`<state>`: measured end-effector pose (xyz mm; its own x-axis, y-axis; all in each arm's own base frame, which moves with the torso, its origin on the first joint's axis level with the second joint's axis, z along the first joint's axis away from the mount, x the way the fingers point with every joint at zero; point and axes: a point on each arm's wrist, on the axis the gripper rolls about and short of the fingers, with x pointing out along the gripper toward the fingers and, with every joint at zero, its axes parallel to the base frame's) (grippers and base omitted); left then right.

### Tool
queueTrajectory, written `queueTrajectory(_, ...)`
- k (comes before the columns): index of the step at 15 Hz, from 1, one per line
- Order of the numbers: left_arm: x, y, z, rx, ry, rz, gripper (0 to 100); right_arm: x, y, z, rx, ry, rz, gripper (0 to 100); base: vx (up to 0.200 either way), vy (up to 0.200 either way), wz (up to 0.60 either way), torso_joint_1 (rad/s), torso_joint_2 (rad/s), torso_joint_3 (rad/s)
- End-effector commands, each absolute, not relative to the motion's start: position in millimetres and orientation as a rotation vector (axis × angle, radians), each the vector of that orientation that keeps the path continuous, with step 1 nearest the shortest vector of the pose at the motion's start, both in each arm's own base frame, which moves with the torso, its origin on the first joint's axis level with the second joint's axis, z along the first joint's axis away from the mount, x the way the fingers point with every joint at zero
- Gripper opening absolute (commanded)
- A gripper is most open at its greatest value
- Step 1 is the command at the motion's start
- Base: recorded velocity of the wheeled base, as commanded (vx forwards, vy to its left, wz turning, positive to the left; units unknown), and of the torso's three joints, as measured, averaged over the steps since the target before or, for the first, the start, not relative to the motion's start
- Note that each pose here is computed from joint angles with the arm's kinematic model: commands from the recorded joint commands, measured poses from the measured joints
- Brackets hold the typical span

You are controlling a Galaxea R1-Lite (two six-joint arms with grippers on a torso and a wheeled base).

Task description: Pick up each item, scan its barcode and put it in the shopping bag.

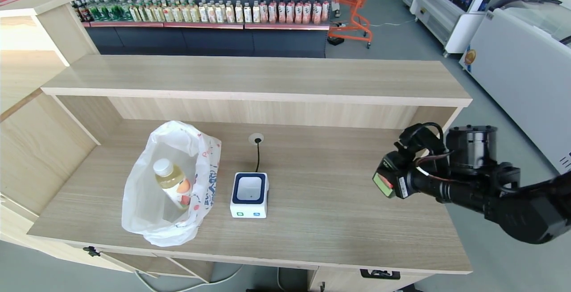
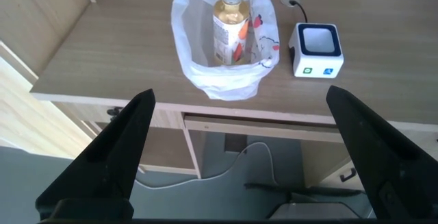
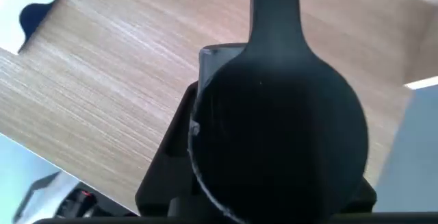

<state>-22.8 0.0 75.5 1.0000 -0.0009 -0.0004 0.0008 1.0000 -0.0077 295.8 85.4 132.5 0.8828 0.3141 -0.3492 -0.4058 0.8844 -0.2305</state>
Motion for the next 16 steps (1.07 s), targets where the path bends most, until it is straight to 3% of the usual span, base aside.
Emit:
queueTrajectory(1,-23,0,75,-0.008,0.000,-0.002,100,224,41,171,-0.603,0.103,0.292,0,0.000,0.000,0.00,0.000,0.00,0.000)
queueTrajectory(2,-23,0,75,-0.008,0.000,-0.002,100,215,43,180,-0.750,0.023,0.336,0,0.000,0.000,0.00,0.000,0.00,0.000)
queueTrajectory(3,-23,0,75,-0.008,0.000,-0.002,100,209,52,184,-0.885,-0.095,0.491,0,0.000,0.000,0.00,0.000,0.00,0.000)
queueTrajectory(5,-23,0,75,-0.008,0.000,-0.002,100,203,57,177,-1.209,-0.336,0.787,0,0.000,0.000,0.00,0.000,0.00,0.000)
queueTrajectory(7,-23,0,75,-0.008,0.000,-0.002,100,200,69,166,-1.526,-0.526,0.937,0,0.000,0.000,0.00,0.000,0.00,0.000)
queueTrajectory(10,-23,0,75,-0.008,0.000,0.000,100,189,130,141,-1.879,-0.951,1.148,0,0.000,0.000,0.00,0.000,0.00,0.000)
queueTrajectory(13,-23,0,75,-0.008,0.000,-0.002,100,169,178,130,-1.916,-1.291,1.222,0,0.000,0.000,0.00,0.000,0.00,0.000)
queueTrajectory(16,-23,0,75,-0.008,0.000,-0.002,100,166,210,116,-1.858,-1.465,1.200,0,0.000,0.000,0.00,0.000,0.00,0.000)
